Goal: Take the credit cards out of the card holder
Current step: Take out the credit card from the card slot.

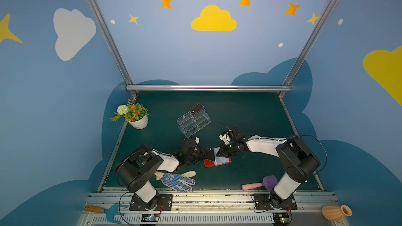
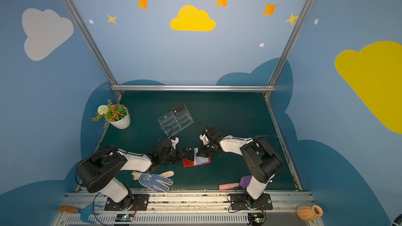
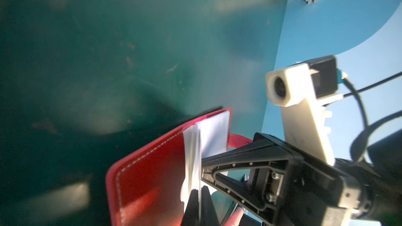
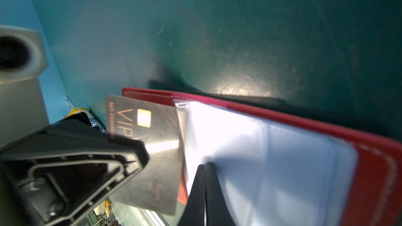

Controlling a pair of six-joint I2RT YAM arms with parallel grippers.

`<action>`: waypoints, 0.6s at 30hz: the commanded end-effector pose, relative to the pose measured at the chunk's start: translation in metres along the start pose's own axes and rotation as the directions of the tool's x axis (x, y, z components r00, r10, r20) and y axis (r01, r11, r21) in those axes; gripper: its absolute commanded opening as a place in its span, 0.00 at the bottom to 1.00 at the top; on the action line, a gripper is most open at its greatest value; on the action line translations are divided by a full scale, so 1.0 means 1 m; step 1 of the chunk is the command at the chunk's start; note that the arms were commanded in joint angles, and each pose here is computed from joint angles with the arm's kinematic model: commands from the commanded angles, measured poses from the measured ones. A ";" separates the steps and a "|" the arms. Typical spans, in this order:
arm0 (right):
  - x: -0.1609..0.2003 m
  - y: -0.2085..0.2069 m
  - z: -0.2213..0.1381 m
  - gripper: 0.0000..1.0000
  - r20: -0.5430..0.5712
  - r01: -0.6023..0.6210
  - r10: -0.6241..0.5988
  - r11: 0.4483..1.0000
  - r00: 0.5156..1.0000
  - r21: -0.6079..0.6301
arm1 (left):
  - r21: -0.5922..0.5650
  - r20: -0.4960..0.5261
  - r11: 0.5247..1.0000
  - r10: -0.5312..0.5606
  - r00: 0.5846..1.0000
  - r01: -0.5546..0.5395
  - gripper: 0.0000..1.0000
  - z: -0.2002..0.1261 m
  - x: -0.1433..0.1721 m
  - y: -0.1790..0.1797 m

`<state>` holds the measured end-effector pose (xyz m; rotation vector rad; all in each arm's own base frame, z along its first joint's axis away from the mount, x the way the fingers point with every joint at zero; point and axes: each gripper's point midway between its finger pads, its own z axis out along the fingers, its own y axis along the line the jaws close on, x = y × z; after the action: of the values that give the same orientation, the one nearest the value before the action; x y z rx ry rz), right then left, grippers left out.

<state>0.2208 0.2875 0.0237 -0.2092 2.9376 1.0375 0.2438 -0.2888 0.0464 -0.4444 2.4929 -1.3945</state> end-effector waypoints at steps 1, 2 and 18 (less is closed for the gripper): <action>0.005 -0.008 -0.005 0.00 -0.007 -0.011 0.011 0.999 1.000 0.032 | 0.025 -0.037 0.996 0.081 0.996 -0.080 0.04 -0.007 0.000 -0.012; 0.005 -0.008 -0.005 0.00 -0.006 -0.012 0.012 0.999 1.000 0.032 | 0.031 -0.046 0.996 0.089 0.995 -0.088 0.04 -0.008 0.000 -0.015; -0.004 0.003 -0.038 0.01 0.058 0.010 -0.011 1.000 0.998 0.020 | 0.158 -0.001 0.974 0.166 0.986 -0.164 0.04 -0.047 -0.036 -0.060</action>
<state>0.2262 0.2740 0.0452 -0.1762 2.9024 1.0174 0.2619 -0.2663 0.0915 -0.3090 2.4109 -1.4868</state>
